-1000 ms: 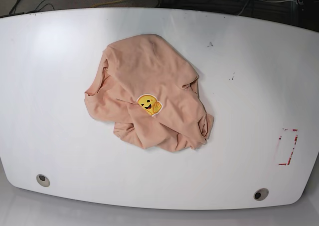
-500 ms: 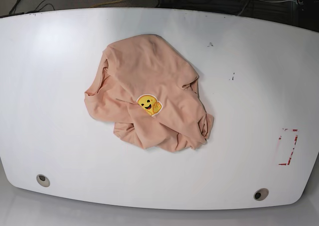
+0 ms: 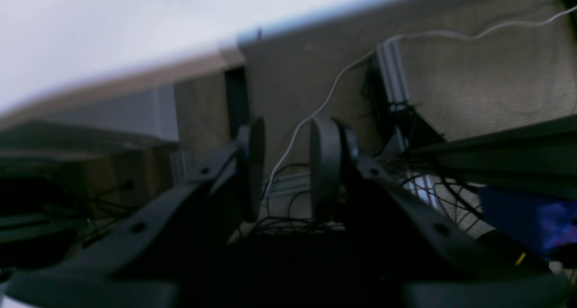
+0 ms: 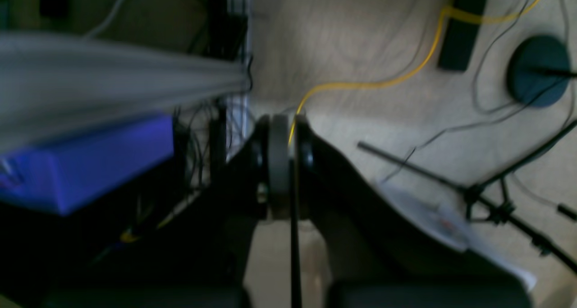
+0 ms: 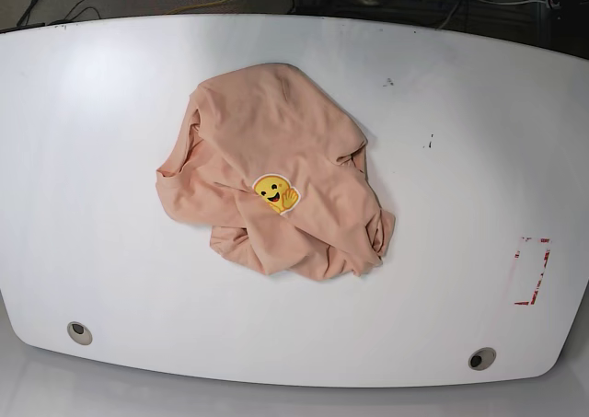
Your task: Layout the t-shirt on the table in an organized manner, then fold the t-shirt properly
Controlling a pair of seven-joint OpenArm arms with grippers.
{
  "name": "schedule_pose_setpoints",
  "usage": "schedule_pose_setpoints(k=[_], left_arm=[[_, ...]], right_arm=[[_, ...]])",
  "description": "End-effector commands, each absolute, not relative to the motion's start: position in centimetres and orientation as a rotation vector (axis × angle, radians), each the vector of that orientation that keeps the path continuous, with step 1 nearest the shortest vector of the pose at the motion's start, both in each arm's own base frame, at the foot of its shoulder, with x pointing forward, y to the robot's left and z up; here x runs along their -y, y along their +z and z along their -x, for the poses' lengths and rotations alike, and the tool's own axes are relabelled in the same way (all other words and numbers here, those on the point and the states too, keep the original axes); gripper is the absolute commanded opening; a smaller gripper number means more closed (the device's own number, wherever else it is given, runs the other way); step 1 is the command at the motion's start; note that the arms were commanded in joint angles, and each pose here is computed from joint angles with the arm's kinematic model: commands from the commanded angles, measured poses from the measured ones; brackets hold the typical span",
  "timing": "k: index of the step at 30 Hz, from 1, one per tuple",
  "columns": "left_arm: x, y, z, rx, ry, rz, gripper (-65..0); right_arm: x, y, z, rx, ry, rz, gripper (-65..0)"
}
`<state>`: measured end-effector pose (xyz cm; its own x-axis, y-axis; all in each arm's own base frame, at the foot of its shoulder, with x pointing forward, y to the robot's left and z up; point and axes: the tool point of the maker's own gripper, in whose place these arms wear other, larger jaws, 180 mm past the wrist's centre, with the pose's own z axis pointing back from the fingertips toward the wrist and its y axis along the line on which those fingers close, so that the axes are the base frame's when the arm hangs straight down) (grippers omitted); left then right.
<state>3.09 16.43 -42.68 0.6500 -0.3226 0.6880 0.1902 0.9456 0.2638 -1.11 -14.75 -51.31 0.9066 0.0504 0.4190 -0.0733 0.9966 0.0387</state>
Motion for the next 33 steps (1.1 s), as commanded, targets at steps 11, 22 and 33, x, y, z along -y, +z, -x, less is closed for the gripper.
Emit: schedule_pose_setpoints(k=[11,22,33], left_arm=[[-15.3,-38.9,-5.2,0.914,-0.3,-0.163,-50.2],[-14.4,-35.3,-6.8,0.996,-0.294,-0.148,-50.5],[-14.2,-31.9,-9.3,1.131,-0.312,-0.146,-52.7]], right_arm=[[13.9,-47.0,-2.0,0.532,0.093,-0.072,-63.6],[15.9,-42.9,-5.5,0.67,0.088,-0.014,-63.4],[22.4,-38.1,-9.8,0.82,0.041,0.174,-63.1]])
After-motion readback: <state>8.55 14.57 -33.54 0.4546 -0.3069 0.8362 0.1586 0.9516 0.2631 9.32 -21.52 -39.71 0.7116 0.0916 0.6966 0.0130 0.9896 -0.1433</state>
